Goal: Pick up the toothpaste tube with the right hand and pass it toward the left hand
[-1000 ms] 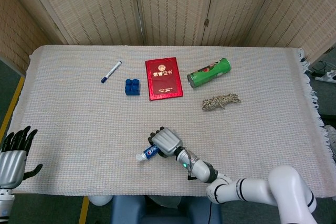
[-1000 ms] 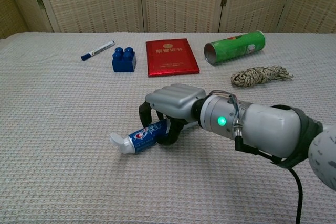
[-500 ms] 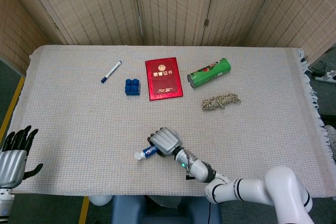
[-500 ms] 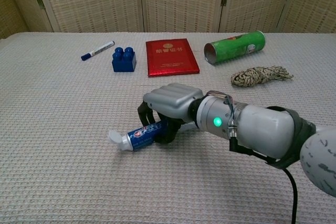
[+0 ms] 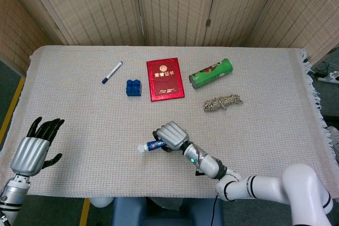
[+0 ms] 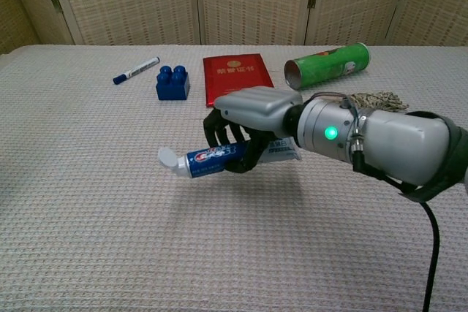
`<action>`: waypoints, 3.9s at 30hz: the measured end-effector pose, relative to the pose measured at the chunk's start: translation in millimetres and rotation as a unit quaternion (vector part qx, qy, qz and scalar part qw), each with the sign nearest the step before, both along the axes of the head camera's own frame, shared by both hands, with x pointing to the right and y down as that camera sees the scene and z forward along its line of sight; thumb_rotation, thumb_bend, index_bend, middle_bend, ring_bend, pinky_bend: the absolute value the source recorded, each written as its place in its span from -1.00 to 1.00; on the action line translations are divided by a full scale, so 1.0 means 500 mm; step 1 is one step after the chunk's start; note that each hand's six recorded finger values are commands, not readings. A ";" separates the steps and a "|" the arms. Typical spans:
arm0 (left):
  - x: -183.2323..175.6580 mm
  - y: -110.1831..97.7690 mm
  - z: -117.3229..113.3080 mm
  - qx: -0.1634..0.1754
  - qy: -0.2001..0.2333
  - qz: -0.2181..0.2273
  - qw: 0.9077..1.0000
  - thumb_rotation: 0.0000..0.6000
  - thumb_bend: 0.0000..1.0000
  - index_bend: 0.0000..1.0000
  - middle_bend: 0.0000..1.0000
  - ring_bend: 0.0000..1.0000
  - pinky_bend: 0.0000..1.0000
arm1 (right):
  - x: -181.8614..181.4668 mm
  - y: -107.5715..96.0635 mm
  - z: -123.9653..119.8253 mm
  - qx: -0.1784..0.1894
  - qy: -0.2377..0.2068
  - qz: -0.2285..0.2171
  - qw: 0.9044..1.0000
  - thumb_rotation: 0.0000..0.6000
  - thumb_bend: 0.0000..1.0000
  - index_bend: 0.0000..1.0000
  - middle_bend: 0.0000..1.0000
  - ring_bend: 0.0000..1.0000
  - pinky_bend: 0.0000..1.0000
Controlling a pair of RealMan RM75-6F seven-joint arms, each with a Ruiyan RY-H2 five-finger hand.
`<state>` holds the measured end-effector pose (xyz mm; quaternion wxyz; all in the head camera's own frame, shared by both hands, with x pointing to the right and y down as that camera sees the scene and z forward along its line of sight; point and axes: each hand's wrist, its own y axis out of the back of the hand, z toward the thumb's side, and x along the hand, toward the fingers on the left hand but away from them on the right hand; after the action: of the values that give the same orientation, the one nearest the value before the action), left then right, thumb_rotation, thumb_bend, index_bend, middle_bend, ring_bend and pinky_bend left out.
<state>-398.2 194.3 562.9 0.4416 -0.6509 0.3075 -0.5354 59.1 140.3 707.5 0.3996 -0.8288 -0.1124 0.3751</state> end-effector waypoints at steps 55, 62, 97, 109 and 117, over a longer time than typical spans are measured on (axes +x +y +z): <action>0.328 -0.023 0.130 -0.066 0.006 0.236 0.969 1.00 0.64 -0.68 0.75 0.65 0.48 | 0.000 -0.110 -0.106 0.000 0.006 -0.001 1.000 1.00 0.40 0.52 0.23 0.37 0.21; 0.321 -0.026 0.129 -0.065 0.009 0.225 0.972 1.00 0.64 -0.72 0.75 0.64 0.47 | 0.002 -0.114 -0.113 -0.014 -0.024 0.014 1.000 1.00 0.40 0.52 0.23 0.38 0.21; 0.279 -0.129 0.006 -0.118 0.443 -0.061 0.887 -1.00 -0.73 -0.97 -0.98 -1.00 -1.00 | -0.008 -0.018 -0.087 -0.185 -0.255 0.184 0.931 1.00 0.40 0.55 0.26 0.40 0.23; 0.345 -0.115 0.041 -0.090 0.405 -0.021 0.910 -1.00 -0.73 -1.00 -1.00 -1.00 -1.00 | -0.074 0.010 -0.100 -0.223 -0.299 0.202 0.906 1.00 0.42 0.57 0.27 0.46 0.26; 0.385 -0.103 0.055 -0.083 0.407 0.000 0.910 -1.00 -0.73 -1.00 -1.00 -1.00 -1.00 | -0.093 0.013 -0.110 -0.228 -0.316 0.212 0.896 1.00 0.44 0.58 0.28 0.46 0.26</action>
<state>-205.8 142.6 590.4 0.2230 -0.8466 0.4149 -0.2479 12.6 147.0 652.2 0.0544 -0.9285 -0.3174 0.1851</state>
